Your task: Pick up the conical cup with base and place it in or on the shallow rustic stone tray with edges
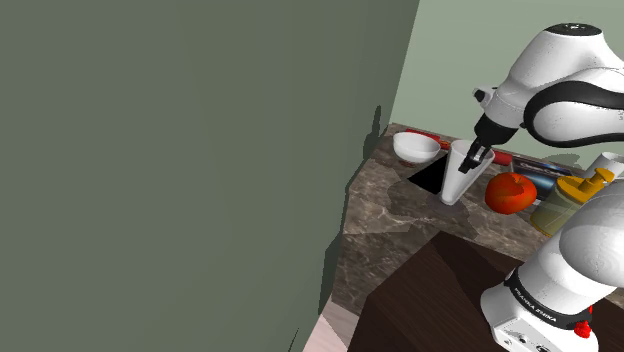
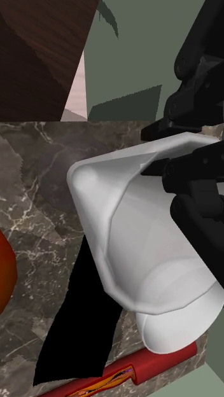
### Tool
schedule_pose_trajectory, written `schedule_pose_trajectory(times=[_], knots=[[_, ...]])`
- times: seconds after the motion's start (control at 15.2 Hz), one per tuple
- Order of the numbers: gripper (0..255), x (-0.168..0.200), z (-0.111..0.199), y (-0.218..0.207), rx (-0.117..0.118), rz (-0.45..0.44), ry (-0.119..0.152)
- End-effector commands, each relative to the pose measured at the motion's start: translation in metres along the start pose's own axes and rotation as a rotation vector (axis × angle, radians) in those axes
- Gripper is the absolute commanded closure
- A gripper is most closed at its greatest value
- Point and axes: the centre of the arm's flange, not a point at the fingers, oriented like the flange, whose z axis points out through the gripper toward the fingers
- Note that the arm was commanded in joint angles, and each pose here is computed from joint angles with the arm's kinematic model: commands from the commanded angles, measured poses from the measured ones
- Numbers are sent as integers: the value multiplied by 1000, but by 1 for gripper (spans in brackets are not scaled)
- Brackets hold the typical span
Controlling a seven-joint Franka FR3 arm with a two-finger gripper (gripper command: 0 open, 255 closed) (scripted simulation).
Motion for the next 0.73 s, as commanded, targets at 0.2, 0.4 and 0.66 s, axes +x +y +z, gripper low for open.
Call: schedule_pose_trajectory(times=[0.2,0.4,0.66], knots=[[255,1,-10,2,0,0,-1],[255,3,-25,5,0,0,-1],[255,6,-46,10,0,0,-1]])
